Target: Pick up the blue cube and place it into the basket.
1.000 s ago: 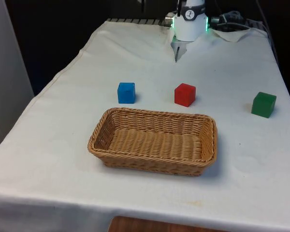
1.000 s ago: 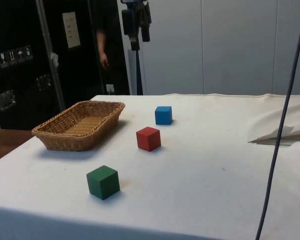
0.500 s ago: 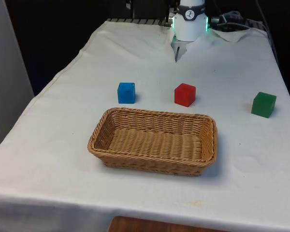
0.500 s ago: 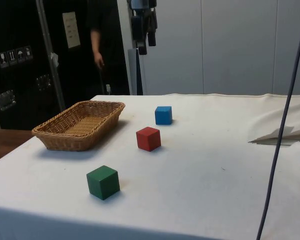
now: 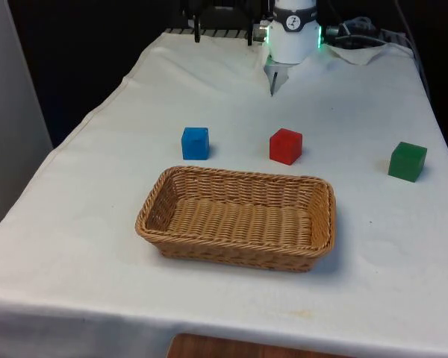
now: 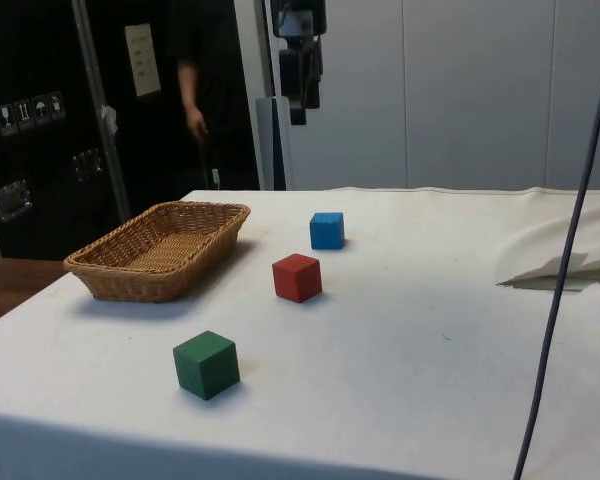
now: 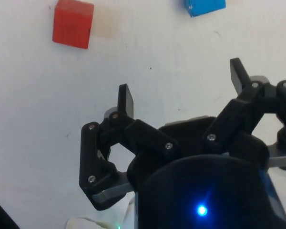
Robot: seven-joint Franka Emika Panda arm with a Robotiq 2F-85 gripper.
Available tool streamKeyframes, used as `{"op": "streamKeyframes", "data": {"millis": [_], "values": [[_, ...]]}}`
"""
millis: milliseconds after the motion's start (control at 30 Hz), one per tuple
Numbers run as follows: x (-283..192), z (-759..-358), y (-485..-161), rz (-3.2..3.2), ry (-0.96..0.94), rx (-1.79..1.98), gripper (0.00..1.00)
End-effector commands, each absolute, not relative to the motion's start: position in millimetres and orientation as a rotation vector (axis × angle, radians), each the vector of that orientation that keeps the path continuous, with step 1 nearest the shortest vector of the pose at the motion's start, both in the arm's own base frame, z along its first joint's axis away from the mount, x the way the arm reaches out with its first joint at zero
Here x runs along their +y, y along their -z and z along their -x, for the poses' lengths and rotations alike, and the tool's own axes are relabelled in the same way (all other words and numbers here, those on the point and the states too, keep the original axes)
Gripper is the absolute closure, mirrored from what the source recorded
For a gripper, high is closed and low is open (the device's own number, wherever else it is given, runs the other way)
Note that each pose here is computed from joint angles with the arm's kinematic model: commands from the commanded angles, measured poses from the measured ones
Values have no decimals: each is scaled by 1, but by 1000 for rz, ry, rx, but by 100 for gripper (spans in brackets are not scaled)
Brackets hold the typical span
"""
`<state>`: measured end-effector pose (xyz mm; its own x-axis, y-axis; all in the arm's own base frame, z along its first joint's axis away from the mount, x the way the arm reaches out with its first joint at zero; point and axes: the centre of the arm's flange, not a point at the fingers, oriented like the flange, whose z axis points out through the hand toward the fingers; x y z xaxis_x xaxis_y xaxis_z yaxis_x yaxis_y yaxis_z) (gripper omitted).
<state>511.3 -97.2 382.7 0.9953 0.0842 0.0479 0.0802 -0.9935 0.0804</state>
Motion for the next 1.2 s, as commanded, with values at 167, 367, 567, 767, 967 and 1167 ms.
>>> {"op": "streamKeyframes", "data": {"millis": [167, 367, 567, 767, 967, 1167], "values": [[-105, -512, -367, -3077, -95, 155, 0], [-120, -511, -354, -3076, -97, 175, 0], [-132, -509, -343, -3075, -93, 185, 0], [-146, -509, -329, -3078, -97, 197, 0], [-154, -509, -317, -3074, -89, 199, 0], [-162, -509, -300, -3076, -103, 200, 0]]}}
